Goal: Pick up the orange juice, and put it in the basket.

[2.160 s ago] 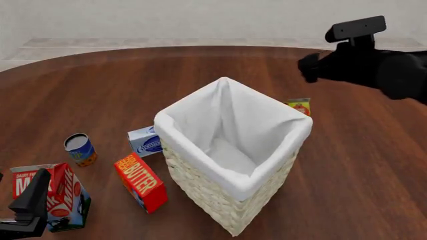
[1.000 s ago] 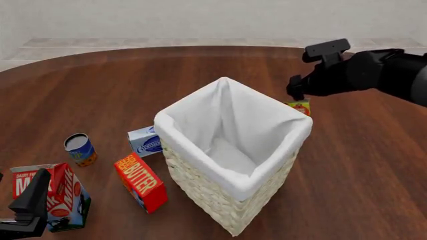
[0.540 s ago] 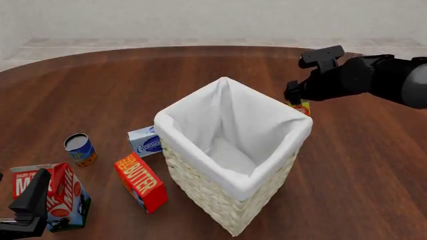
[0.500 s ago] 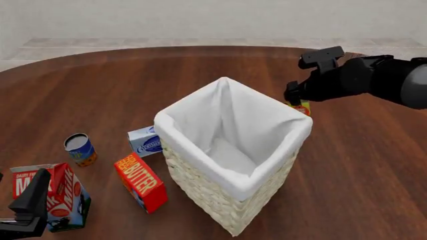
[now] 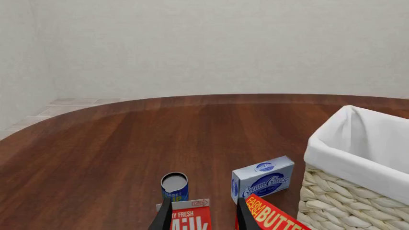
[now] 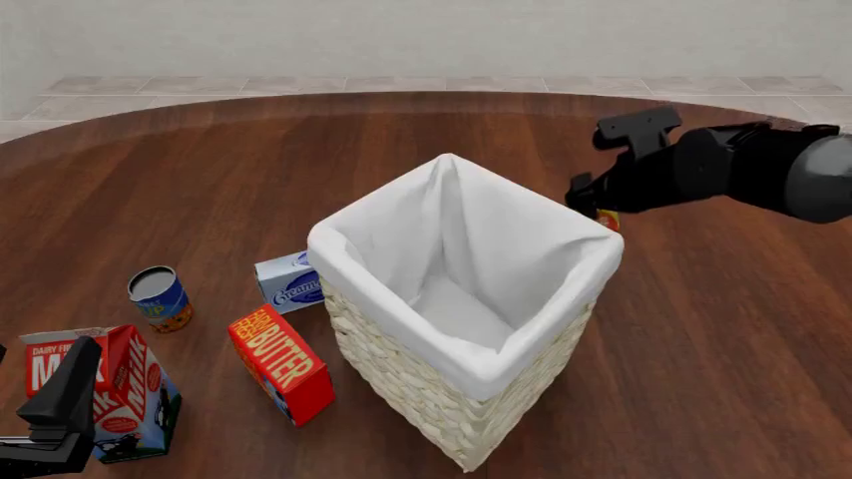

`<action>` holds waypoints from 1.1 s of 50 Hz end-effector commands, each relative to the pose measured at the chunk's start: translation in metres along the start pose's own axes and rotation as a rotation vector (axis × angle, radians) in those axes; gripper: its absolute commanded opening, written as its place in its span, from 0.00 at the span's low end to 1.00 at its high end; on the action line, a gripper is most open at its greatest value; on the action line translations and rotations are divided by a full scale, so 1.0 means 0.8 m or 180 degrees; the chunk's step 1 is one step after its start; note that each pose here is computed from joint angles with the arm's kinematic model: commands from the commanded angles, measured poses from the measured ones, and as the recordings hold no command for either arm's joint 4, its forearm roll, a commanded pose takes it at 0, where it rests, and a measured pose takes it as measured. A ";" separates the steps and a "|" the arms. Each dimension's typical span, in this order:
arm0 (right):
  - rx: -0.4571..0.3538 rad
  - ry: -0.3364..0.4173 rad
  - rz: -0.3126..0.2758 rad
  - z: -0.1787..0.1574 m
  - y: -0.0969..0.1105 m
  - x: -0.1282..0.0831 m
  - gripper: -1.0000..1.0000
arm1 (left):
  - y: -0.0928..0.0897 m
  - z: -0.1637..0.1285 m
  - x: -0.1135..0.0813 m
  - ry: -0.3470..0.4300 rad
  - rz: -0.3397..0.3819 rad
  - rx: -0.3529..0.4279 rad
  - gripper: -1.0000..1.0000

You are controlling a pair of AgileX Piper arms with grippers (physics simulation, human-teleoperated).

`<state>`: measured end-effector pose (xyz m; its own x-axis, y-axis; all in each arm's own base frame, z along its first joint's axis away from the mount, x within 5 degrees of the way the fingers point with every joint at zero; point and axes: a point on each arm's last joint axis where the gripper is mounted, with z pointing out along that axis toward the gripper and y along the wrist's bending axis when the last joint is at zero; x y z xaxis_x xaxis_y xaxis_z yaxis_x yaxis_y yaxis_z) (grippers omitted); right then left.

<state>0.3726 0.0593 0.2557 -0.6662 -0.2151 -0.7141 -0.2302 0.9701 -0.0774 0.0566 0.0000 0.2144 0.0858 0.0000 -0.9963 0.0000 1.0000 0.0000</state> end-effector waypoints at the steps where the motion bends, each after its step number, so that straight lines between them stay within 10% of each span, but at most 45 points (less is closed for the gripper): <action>1: -0.0020 0.0033 0.0011 0.006 0.004 0.005 1.00 | 0.000 0.000 0.000 0.0001 0.0000 0.0000 1.00; 55: -0.0003 0.0181 0.0085 0.030 0.000 0.031 1.00 | 0.000 0.000 0.000 0.0000 0.0000 0.0000 1.00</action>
<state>0.3724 0.0586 0.2261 -0.7057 -0.1947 -0.6812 -0.2153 0.9750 -0.0557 0.0566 0.0000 0.2144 0.0859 0.0000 -0.9963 0.0000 1.0000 0.0000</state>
